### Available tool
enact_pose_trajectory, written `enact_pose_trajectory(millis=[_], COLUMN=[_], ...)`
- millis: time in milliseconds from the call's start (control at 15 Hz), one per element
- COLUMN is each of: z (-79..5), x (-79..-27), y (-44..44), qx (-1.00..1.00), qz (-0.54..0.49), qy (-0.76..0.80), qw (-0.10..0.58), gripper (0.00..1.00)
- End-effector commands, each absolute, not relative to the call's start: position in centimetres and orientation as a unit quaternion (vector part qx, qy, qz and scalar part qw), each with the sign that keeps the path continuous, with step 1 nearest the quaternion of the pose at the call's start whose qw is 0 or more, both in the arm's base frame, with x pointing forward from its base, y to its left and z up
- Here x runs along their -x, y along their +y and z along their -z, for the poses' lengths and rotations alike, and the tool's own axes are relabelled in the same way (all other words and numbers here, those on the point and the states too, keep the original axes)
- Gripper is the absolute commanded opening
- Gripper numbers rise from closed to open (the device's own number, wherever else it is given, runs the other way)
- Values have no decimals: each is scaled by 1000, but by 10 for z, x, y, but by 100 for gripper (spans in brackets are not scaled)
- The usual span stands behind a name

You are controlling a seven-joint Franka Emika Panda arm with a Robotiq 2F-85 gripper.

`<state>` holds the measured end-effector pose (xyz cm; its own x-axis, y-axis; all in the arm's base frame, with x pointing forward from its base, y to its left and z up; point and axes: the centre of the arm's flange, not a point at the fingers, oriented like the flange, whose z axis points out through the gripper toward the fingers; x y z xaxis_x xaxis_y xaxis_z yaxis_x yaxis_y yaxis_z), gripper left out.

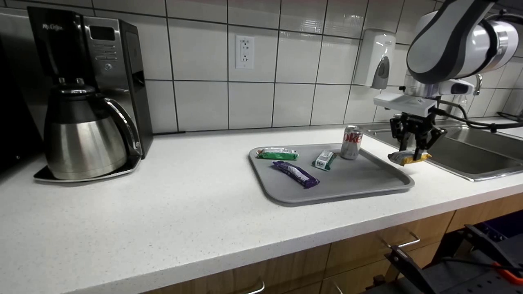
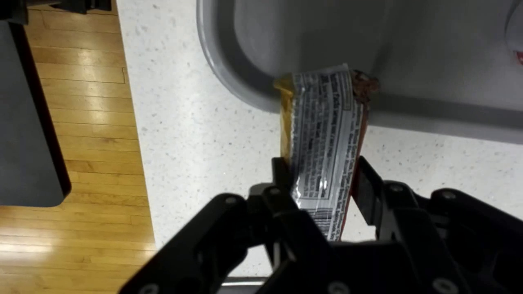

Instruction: Put the chocolate bars on the tray

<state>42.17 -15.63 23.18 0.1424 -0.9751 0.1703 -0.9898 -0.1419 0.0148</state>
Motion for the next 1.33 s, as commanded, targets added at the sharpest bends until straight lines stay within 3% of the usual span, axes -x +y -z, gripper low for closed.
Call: enact_pose_trajectory(millis=[0,1267], z=[-237,-207], x=[-419,-428], y=[-124,-45], qx=[-757,-780], qz=[-57,-51], qy=[-649,-621], qw=[56,57], gripper=[17,17])
